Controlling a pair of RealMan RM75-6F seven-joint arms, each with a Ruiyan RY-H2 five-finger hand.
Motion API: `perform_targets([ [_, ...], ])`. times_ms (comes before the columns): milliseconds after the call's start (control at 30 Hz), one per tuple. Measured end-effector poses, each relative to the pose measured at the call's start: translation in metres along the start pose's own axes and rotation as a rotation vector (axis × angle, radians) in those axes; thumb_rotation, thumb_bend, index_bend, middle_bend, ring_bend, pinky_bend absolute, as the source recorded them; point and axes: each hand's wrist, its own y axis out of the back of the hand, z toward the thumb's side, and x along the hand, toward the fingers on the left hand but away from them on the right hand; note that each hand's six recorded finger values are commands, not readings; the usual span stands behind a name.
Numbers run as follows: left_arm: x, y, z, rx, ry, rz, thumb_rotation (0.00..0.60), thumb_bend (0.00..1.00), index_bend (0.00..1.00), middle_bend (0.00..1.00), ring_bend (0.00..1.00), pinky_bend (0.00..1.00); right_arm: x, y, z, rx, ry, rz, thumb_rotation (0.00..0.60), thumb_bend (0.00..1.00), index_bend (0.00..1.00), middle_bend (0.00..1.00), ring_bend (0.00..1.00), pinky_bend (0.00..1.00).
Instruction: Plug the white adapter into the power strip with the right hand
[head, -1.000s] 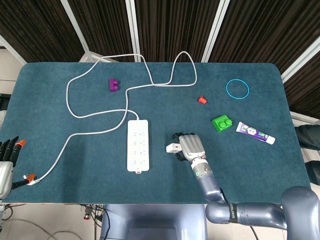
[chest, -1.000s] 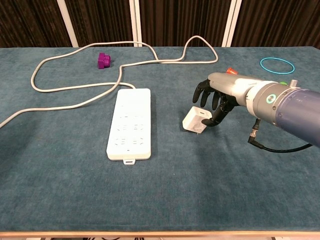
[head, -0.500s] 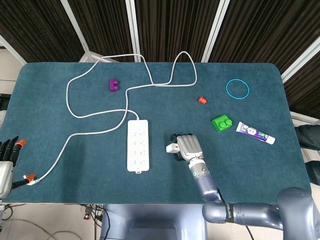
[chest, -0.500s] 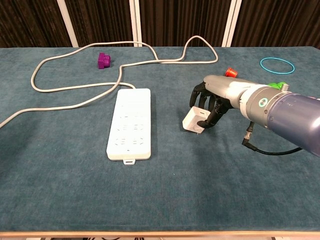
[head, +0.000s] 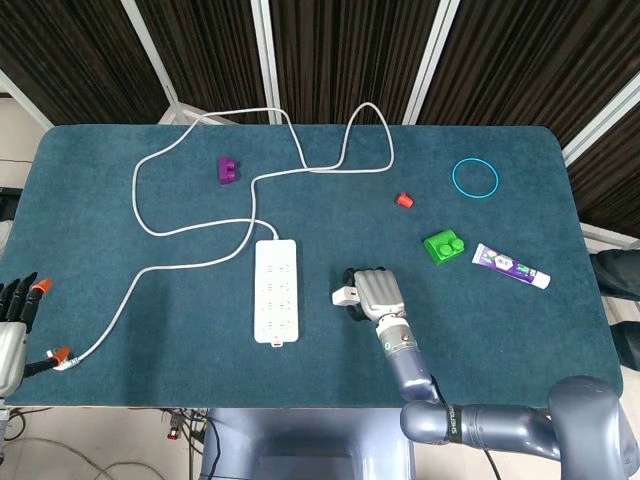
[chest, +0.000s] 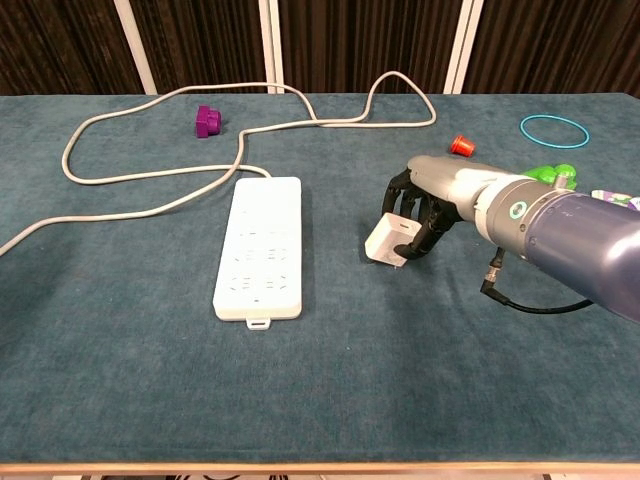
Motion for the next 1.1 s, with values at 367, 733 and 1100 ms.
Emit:
perform_targets([
  [367,0.000,0.000,0.000,0.002,0.000,0.001,0.600,0.10,0.12,0.00,0.00,0.00,-0.003,-0.004,0.002,-0.009,0.003,0.004,0.600,0.41,0.45,0.46,0.42,0.29],
  [733,0.000,-0.001,0.000,0.004,0.003,-0.001,0.600,0.10,0.12,0.00,0.00,0.00,-0.005,-0.005,0.007,-0.060,0.015,-0.001,0.600,0.47,0.59,0.54,0.45,0.29],
  [1100,0.000,0.000,-0.001,0.001,0.007,-0.003,0.600,0.10,0.12,0.00,0.00,0.00,-0.006,0.008,0.014,-0.057,0.055,-0.025,0.600,0.55,0.69,0.55,0.46,0.29],
])
